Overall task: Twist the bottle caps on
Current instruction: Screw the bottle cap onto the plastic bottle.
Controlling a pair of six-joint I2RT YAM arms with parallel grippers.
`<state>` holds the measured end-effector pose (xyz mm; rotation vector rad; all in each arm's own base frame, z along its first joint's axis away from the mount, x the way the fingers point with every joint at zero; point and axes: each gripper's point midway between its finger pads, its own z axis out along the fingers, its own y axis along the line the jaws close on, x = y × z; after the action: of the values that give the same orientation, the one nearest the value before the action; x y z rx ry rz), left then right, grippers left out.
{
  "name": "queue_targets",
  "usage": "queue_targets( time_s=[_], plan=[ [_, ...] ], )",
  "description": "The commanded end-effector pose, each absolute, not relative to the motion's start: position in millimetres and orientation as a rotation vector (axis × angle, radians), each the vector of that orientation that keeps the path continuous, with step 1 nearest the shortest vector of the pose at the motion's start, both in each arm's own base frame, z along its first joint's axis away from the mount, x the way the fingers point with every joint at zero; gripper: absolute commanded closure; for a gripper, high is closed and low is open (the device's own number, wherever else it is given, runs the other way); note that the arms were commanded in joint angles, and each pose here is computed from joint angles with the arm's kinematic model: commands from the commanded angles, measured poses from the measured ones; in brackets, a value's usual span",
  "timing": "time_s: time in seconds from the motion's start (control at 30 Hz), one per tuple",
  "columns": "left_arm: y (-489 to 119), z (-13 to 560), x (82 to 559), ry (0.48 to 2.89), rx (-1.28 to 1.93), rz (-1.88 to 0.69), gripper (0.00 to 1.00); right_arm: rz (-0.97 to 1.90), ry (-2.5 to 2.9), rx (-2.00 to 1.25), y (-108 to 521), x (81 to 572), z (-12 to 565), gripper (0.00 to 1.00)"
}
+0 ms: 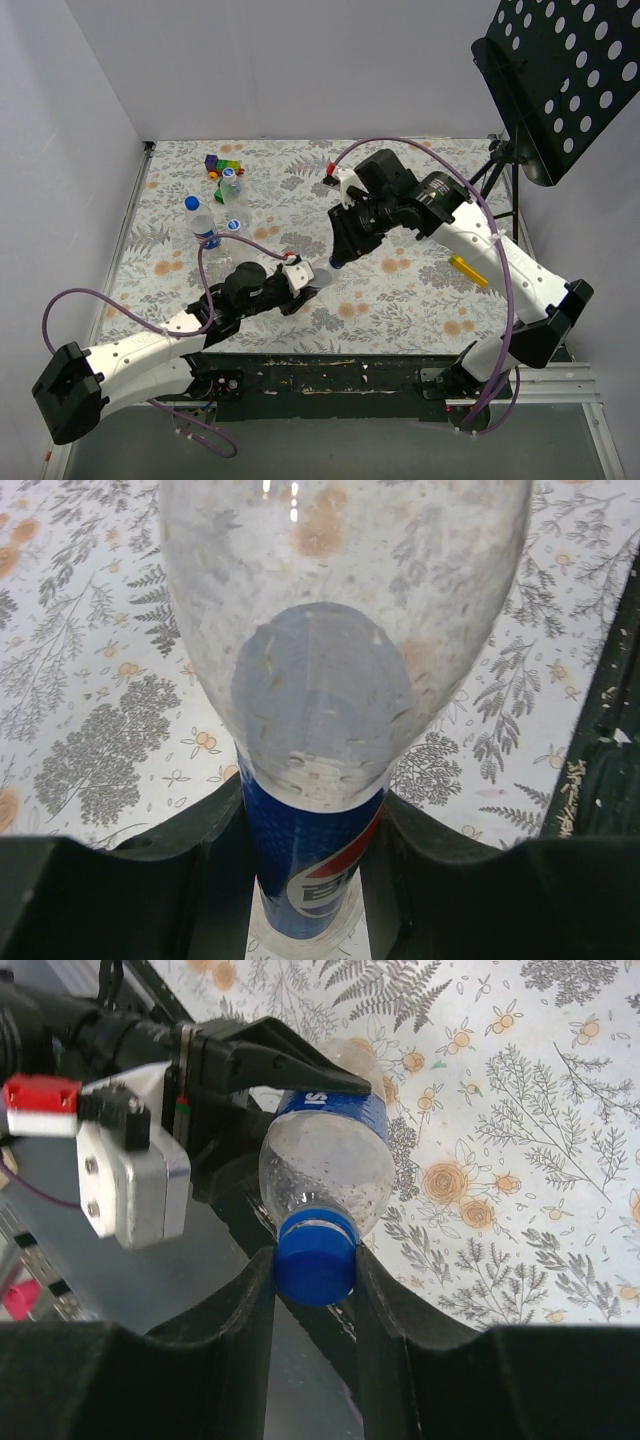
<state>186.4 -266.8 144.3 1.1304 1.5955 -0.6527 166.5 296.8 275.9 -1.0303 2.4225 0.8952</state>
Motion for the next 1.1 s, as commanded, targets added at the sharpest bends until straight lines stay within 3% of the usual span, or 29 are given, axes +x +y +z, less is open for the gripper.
queue_targets(
  time_s=[0.0, 0.57, 0.83, 0.9, 1.07],
  plan=[
    [-285.5, 280.8, 207.9, 1.158, 0.819, -0.655, 0.66, 0.844, 2.643, -0.749, 308.0, 173.1, 256.1, 0.94],
    [-270.4, 237.6, 241.1, 1.374, 0.634, -0.473, 0.67, 0.718, 2.598, -0.557, 311.3, 206.3, 273.7, 0.91],
    [-268.9, 232.9, 243.1, 1.405, 0.596, -0.485, 0.69, 0.768, 2.453, -0.528, 316.5, 219.0, 314.2, 0.55],
    [-269.1, 230.0, 243.5, 1.413, 0.597, -0.481, 0.7, 0.811, 2.379, -0.55, 318.1, 219.0, 332.4, 0.51],
    [-272.5, 225.2, 246.0, 1.447, 0.59, -0.487, 0.72, 0.905, 2.195, -0.594, 313.6, 215.9, 374.1, 0.26]
  ],
)
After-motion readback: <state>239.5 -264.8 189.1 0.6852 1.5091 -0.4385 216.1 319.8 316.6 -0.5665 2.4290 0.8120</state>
